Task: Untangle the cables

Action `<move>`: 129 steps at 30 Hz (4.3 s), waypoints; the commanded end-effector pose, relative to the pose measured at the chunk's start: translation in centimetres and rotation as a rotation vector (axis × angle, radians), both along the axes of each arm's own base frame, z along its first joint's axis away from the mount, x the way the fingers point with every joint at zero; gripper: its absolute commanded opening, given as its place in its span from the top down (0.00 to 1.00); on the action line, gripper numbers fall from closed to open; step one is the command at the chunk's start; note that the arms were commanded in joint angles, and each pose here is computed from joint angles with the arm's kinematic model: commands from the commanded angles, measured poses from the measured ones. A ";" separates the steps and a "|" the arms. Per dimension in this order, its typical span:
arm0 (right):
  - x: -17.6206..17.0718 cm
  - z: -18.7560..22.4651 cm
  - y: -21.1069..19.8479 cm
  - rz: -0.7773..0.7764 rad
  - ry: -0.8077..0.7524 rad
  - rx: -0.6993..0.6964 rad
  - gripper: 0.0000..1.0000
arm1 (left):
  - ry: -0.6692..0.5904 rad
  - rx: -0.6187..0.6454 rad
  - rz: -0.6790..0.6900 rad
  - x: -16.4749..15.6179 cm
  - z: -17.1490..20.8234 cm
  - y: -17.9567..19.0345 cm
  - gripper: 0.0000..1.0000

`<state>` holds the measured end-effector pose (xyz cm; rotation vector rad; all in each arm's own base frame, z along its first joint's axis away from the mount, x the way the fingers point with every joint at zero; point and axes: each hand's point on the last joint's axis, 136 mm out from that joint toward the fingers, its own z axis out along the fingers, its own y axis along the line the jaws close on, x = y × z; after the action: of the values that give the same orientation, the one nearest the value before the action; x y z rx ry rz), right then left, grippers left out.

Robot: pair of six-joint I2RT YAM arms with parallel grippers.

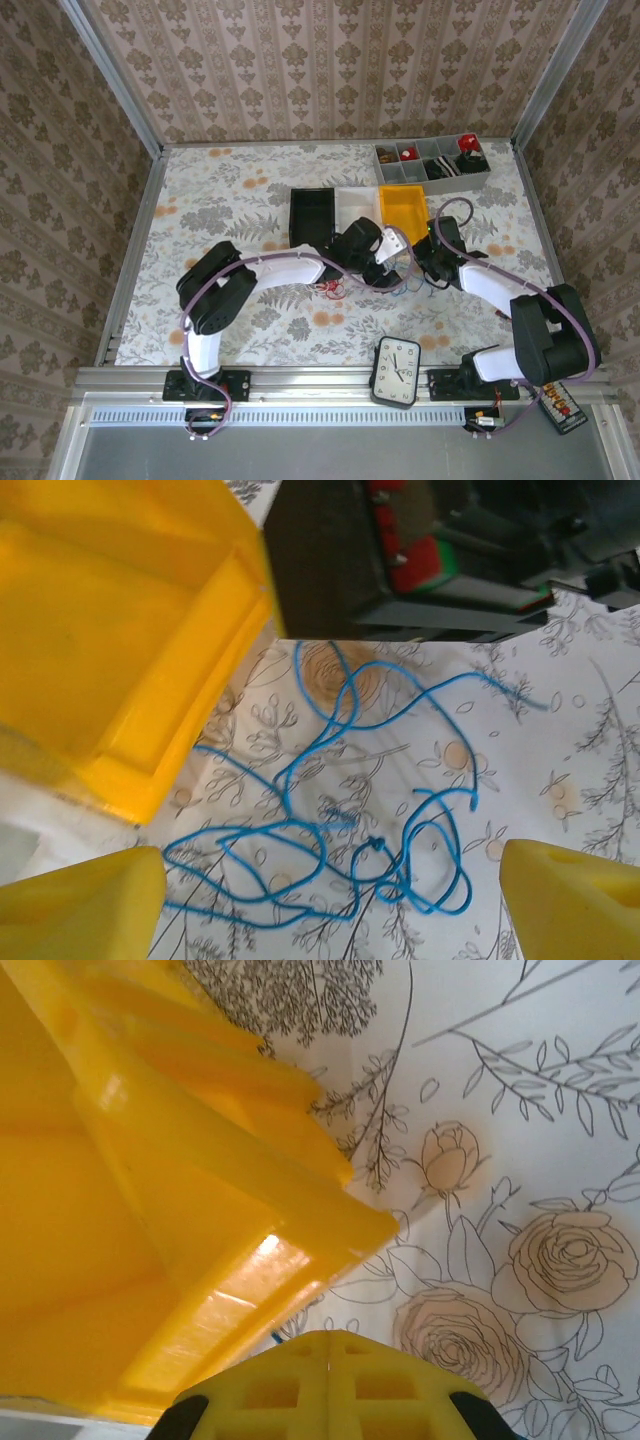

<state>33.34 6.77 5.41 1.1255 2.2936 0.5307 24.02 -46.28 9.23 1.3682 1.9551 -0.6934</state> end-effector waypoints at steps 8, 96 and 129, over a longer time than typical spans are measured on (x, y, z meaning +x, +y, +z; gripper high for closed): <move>0.4 -0.4 -0.6 -0.047 0.105 0.015 1.00 | 0.054 0.040 -0.078 -0.7 -2.2 -2.1 0.15; -1.6 -4.7 5.9 0.519 0.317 -0.424 0.61 | 0.119 -0.189 0.319 2.2 1.0 11.6 1.00; -8.7 -0.5 -15.4 -0.259 0.280 -0.271 1.00 | 0.215 -0.523 0.719 7.8 4.1 20.7 1.00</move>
<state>26.53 -4.91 4.56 1.3293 2.3532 0.1657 29.35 -28.86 12.50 0.4176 2.0696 -1.0311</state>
